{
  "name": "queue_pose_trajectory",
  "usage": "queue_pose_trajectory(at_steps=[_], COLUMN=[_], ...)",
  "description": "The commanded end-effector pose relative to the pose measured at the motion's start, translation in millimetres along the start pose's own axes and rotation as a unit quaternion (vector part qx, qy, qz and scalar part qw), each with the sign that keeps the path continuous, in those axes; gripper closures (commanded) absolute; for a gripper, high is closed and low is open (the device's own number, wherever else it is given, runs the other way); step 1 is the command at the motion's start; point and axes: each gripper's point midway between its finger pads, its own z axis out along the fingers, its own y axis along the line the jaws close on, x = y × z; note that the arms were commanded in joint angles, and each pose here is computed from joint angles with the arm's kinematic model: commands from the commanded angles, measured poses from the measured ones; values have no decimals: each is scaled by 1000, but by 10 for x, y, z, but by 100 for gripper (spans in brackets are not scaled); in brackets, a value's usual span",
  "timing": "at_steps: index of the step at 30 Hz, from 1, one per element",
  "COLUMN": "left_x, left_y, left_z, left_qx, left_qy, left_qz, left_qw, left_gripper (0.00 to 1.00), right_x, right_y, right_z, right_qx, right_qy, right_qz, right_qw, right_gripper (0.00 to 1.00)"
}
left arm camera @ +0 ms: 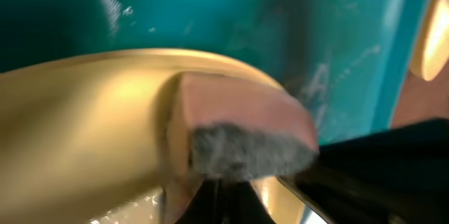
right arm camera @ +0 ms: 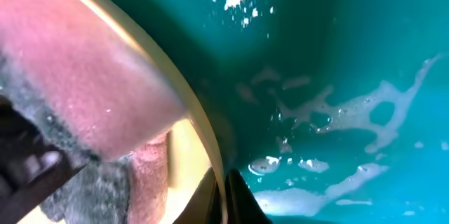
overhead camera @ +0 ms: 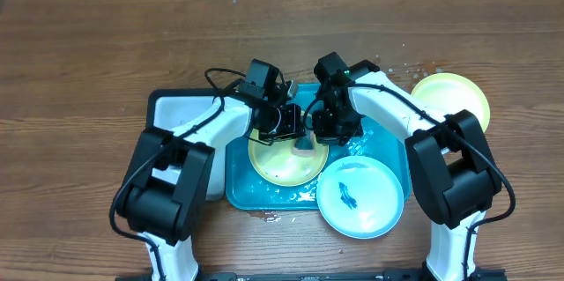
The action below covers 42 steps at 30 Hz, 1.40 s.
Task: Clean dirty plates on tray and stack at the side
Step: 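Bring the sponge to the held yellow plate and scrub it, then scrub the yellow plate surface with the sponge in the left gripper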
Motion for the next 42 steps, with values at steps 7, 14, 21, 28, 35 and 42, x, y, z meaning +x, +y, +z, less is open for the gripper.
queue_pose_trajectory(at_steps=[7,14,21,28,35,42], left_x=[148,150,237,740,978,876], left_y=[1070,1482,1591,872,312,209], left_z=[-231,-526,-687,-334,-156,-55], left_qx=[-215,-292,-352,-182,-55,-45], left_qy=[17,10,21,163,213,188], left_qz=[-77,-109,-117,-24,44,36], left_qw=[973,950,929,969,975,981], left_gripper=[96,96,96,96,96,96], right_x=[-81,-99,-116,-122,-120,-104], right_y=[38,44,51,53,53,47], right_z=[-201,-202,-203,-204,-204,-203], right_qx=[-1,-2,-4,-4,-4,-3], right_qy=[-29,-32,-36,-37,-37,-33], right_qz=[5,4,3,3,3,4], right_qw=[1000,999,999,999,999,999], right_gripper=[96,96,96,96,96,96])
